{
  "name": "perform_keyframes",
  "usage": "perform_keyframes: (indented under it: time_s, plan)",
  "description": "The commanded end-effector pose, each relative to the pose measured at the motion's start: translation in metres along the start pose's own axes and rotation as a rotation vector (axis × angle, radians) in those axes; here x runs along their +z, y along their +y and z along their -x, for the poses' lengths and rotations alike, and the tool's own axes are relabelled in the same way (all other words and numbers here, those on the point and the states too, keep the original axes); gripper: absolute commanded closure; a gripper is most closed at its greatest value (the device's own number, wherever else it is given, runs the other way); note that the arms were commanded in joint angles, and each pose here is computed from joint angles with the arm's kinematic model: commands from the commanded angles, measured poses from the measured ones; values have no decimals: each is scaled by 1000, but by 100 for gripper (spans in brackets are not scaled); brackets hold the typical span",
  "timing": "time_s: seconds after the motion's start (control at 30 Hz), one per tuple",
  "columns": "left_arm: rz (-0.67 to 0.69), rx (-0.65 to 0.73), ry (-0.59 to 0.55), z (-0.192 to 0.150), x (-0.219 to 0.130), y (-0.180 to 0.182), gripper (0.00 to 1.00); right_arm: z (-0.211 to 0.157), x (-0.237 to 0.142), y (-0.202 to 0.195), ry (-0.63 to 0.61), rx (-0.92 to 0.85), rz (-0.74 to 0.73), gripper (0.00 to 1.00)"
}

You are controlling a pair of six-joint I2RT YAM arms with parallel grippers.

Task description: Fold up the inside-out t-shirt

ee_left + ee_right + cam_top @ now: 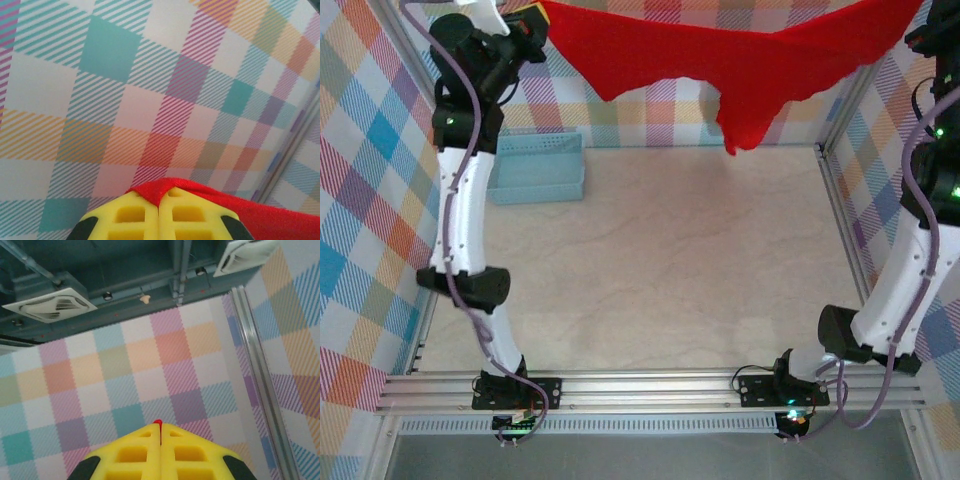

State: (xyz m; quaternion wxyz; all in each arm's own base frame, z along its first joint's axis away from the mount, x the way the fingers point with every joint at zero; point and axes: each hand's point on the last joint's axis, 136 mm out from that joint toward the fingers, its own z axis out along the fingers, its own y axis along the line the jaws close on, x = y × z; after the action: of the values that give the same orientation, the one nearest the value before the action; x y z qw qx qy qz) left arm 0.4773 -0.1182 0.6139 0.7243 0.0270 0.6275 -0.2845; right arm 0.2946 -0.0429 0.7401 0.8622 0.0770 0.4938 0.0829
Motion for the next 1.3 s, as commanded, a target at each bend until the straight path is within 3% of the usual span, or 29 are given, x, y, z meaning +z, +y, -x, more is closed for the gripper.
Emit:
perform_keyframes:
  time_s: [0.0, 0.1, 0.2, 0.37, 0.47, 0.57, 0.73, 0.83, 1.13, 1.27]
  plan:
    - [-83, 84, -14, -4, -20, -13, 100, -46, 1, -7, 133, 24, 11, 100]
    - [-105, 79, 96, -59, -32, -5, 100, -105, -25, -13, 277, 79, 17, 100]
    - [-124, 45, 216, -135, -49, 3, 100, -189, -65, -34, 461, 149, -47, 100]
    - [-133, -44, 481, -283, -98, -4, 100, -326, -174, -72, 843, 302, -283, 100]
    - [-59, -105, 611, -361, -139, -7, 100, -373, -238, -80, 994, 402, -407, 100]
    - [84, -157, 723, -416, -188, 8, 100, -398, -291, -78, 1136, 462, -482, 100]
    - [278, -280, 762, -436, -258, 34, 100, -415, -367, -80, 1270, 499, -644, 100]
    - [342, -296, 760, -437, -288, 42, 100, -410, -393, -83, 1235, 509, -717, 100]
    - [385, -358, 833, -451, -341, 43, 100, -367, -431, -89, 1096, 498, -866, 100]
    - [430, -387, 792, -447, -358, 49, 100, -350, -436, -96, 1054, 437, -911, 100]
